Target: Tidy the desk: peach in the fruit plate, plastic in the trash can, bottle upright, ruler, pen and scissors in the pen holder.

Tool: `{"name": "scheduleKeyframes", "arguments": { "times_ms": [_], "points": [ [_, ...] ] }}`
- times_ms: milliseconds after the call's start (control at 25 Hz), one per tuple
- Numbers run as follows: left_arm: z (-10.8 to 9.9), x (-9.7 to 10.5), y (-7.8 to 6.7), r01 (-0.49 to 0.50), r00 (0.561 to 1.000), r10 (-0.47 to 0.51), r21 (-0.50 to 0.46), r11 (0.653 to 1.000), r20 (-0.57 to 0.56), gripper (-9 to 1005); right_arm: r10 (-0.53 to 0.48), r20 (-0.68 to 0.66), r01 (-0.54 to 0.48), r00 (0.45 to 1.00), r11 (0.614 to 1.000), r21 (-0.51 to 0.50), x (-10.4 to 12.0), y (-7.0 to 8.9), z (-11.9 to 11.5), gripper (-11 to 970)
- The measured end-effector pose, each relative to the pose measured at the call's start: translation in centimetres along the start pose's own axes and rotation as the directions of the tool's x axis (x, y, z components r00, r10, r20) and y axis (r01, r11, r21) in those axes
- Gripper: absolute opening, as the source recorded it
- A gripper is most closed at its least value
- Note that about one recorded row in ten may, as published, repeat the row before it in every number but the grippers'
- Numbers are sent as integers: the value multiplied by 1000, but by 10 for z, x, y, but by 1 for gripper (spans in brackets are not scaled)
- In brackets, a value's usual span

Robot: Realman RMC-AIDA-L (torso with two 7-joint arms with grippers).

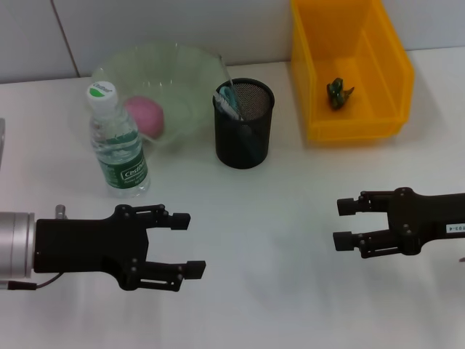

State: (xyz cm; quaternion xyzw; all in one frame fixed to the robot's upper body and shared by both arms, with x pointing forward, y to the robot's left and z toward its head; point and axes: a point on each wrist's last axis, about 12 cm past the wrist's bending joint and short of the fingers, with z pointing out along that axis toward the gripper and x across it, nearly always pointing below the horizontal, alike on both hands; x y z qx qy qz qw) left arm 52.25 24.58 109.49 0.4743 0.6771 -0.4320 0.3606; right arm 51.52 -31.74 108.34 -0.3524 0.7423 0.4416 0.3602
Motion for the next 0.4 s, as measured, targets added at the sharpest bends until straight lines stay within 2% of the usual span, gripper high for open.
{"name": "scheduleKeyframes", "arguments": {
  "times_ms": [400],
  "points": [
    [-5,-2,3,-6,1000,6,-12,1000,3,846,0,9,0,1000,1000,2,0,0,0,819]
  ]
}}
